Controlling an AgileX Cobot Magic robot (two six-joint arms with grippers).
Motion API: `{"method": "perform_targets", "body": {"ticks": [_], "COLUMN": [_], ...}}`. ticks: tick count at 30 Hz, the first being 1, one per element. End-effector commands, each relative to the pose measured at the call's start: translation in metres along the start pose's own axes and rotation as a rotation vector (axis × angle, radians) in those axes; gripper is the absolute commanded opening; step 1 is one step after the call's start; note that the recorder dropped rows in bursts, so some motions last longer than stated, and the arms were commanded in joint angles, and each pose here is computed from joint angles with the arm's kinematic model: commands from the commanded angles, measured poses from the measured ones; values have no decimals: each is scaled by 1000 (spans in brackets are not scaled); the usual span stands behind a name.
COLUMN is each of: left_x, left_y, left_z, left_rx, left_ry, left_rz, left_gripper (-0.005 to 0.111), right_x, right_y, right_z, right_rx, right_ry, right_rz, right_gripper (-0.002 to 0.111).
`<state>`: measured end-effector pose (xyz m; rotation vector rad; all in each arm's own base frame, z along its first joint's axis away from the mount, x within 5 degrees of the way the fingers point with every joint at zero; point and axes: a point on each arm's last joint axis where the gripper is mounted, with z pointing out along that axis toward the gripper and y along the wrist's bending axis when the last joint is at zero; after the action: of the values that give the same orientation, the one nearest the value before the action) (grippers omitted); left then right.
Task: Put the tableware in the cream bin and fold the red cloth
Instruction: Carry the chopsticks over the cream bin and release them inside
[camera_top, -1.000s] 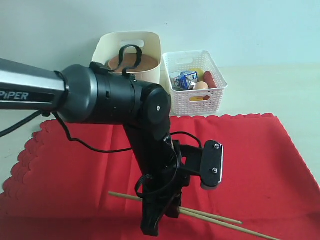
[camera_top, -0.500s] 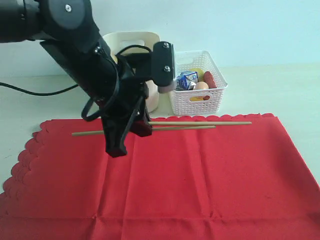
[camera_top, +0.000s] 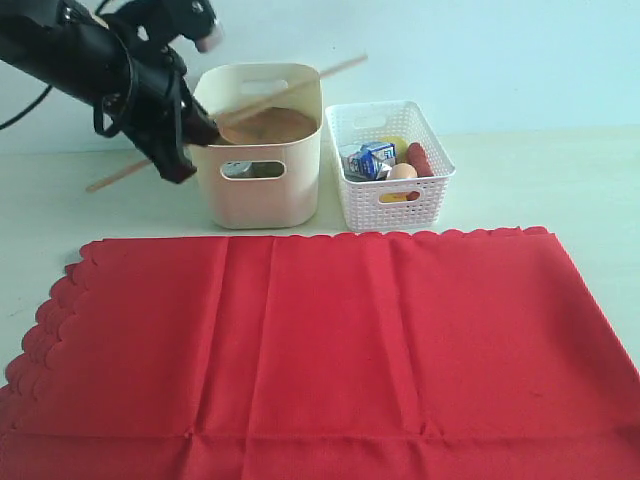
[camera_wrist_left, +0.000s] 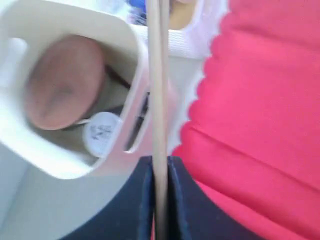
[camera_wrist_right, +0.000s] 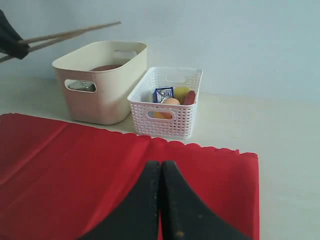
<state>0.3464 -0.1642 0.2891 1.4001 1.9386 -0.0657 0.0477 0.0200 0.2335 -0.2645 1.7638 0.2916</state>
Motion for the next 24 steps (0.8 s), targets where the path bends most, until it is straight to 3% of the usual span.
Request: {"method": "perform_targets", "body": {"ticks": [1, 4, 14, 18, 24], "left_x": [2, -5, -40, -44, -24], "left_y": [36, 57, 113, 123, 129], "left_z": [-2, 6, 68, 92, 126], "left_rx": [-214, -279, -303, -298, -279], "left_ry": [-136, -205, -440, -528, -565], "left_rz": [-86, -124, -264, -323, -447], "left_gripper": [0, 0, 0, 0, 0], "right_x": [0, 0, 0, 0, 0], "right_y": [0, 0, 0, 0, 0], "right_z": [0, 0, 0, 0, 0], "right_rx": [5, 5, 6, 6, 6], "right_ry": [-14, -14, -17, -17, -17], "right_rz": [3, 3, -6, -6, -6], "right_gripper": [0, 0, 0, 0, 0]}}
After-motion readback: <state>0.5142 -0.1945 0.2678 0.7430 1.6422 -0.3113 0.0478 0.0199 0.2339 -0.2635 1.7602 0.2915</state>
